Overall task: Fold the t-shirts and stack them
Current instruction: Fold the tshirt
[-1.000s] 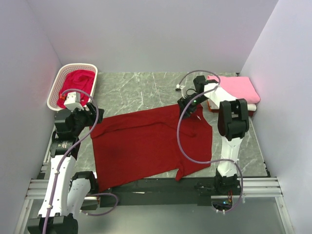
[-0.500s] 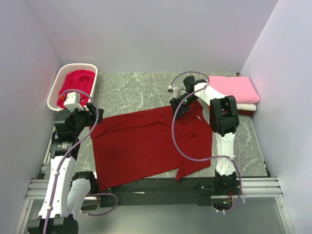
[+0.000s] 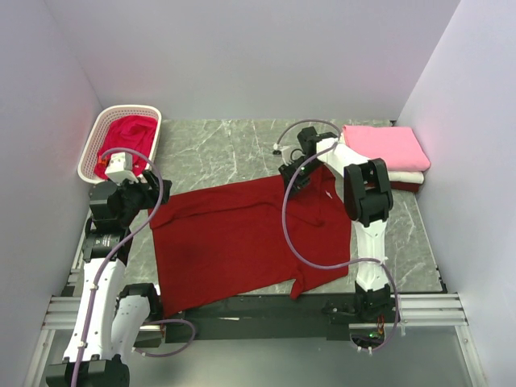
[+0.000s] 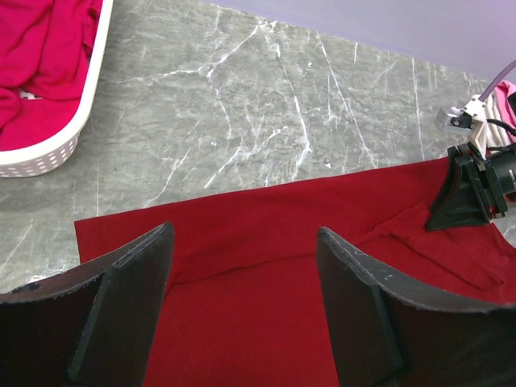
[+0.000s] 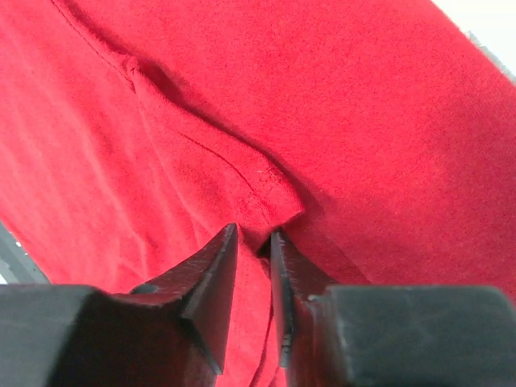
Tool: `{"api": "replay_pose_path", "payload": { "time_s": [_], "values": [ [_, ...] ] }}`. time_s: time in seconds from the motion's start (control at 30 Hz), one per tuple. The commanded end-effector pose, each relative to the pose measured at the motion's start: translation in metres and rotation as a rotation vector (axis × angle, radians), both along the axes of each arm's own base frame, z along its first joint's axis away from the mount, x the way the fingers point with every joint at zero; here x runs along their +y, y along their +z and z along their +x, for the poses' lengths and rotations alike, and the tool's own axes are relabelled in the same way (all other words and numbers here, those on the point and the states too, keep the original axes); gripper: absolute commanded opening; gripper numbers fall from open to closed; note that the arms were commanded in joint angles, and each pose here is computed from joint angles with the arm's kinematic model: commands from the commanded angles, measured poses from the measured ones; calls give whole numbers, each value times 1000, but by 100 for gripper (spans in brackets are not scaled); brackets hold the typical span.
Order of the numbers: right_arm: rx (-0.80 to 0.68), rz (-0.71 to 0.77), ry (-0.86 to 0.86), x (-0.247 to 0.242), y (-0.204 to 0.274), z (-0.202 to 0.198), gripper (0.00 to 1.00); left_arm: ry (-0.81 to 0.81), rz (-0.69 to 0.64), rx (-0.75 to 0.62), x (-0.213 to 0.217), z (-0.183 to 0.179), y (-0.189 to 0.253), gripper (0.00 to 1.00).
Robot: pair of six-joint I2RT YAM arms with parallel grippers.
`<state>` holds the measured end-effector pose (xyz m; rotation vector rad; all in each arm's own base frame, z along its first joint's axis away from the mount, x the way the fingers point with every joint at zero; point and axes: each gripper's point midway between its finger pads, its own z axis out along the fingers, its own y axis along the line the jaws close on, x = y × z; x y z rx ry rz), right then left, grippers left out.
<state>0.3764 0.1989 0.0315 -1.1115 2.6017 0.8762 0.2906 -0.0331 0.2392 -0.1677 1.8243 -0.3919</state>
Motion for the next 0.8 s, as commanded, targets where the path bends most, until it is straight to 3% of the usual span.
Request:
{"api": "replay_pose_path", "payload": {
  "time_s": [0.0, 0.17, 0.4, 0.5, 0.63, 0.77],
  "values": [
    [-49, 31, 18, 4, 30, -5, 28, -10, 20, -67, 0, 3, 19, 76],
    [-48, 21, 56, 6, 32, -23, 13, -14, 17, -66, -1, 3, 19, 76],
    [-63, -8, 182, 23, 29, -68, 12, -13, 18, -65, -1, 3, 18, 76],
    [-70, -36, 282, 33, 24, -97, 17, -10, 18, -65, 0, 3, 18, 76],
    [-105, -77, 369, 44, 24, -124, 39, -12, 16, -61, -1, 3, 18, 76],
    [-130, -51, 388, 59, 42, -130, 48, -11, 17, -56, -1, 4, 16, 76]
  ]
}}
